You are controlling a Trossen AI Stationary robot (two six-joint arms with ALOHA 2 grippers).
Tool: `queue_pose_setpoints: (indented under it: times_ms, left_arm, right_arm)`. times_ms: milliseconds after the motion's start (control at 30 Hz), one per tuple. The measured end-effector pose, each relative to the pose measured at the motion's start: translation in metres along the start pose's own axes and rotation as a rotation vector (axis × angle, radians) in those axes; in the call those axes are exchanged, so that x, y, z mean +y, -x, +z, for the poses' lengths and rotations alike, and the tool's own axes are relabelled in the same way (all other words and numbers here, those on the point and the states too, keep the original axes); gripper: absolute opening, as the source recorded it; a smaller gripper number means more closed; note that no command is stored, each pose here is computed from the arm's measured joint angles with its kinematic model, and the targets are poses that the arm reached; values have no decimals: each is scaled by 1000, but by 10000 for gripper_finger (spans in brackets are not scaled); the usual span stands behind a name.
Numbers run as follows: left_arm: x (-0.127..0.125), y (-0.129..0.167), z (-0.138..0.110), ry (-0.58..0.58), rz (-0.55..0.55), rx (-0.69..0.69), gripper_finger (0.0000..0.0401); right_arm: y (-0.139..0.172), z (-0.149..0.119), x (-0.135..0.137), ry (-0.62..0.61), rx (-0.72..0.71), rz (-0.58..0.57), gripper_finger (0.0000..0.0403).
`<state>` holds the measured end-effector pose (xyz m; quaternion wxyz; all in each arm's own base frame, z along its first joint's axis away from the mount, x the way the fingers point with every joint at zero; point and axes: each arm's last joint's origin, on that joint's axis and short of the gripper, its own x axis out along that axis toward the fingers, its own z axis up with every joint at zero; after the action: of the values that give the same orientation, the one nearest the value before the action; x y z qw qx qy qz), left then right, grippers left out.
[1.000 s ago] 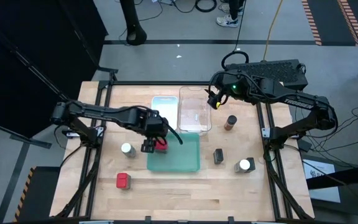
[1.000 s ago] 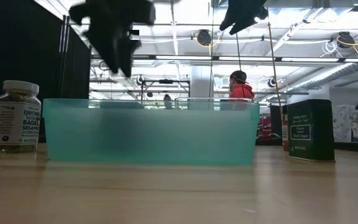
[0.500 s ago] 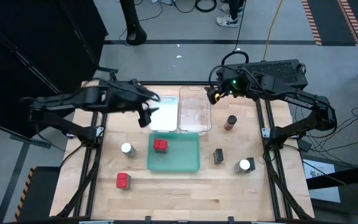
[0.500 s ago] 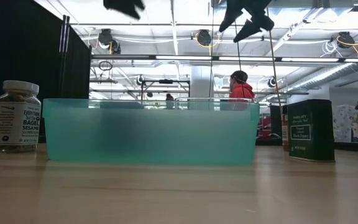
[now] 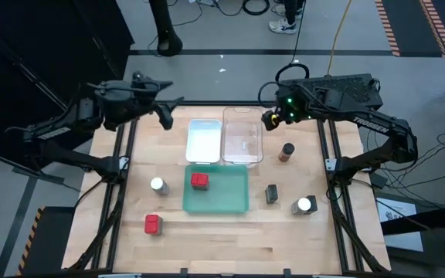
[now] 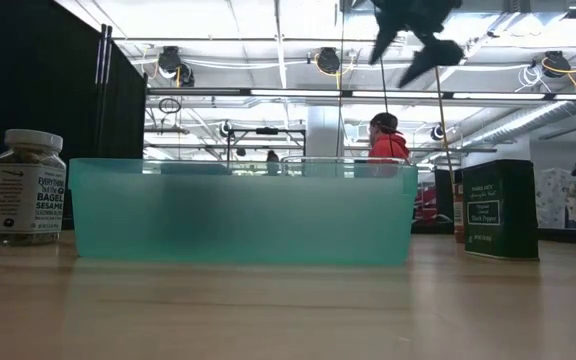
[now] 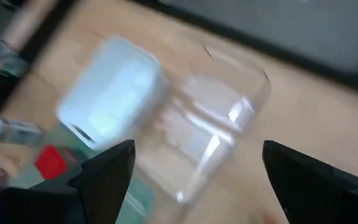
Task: Sort spices by type
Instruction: Put the orange spice bottle into the transparent bin
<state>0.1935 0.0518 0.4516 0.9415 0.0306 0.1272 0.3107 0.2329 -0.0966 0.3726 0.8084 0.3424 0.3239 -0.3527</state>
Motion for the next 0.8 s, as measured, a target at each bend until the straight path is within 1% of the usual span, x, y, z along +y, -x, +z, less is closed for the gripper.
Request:
queue_pose_setpoints:
  times_ms: [67,167,300,367,533,633,800]
  left_arm:
    - [4,-1,-1,0,44,13,288]
    - [8,-3,-2,3,67,19,288]
    - [10,-6,-3,5,81,25,288]
    - [11,-7,-3,6,86,28,288]
    - [11,-8,-5,5,92,33,288]
    - [11,-8,-5,6,92,33,288]
    - [11,-8,-5,8,93,33,288]
  right_arm:
    - [1,-8,-6,-50,76,-65,336]
    - [4,-21,-17,-138,216,-181,336]
    - [10,-34,-26,-205,369,-271,336]
    - [11,-35,-27,-210,387,-283,336]
    - [5,-36,-26,-216,382,-262,336]
    - [-9,-43,-30,-228,401,-282,336]
    - [-42,-55,-46,-285,404,-305,336]
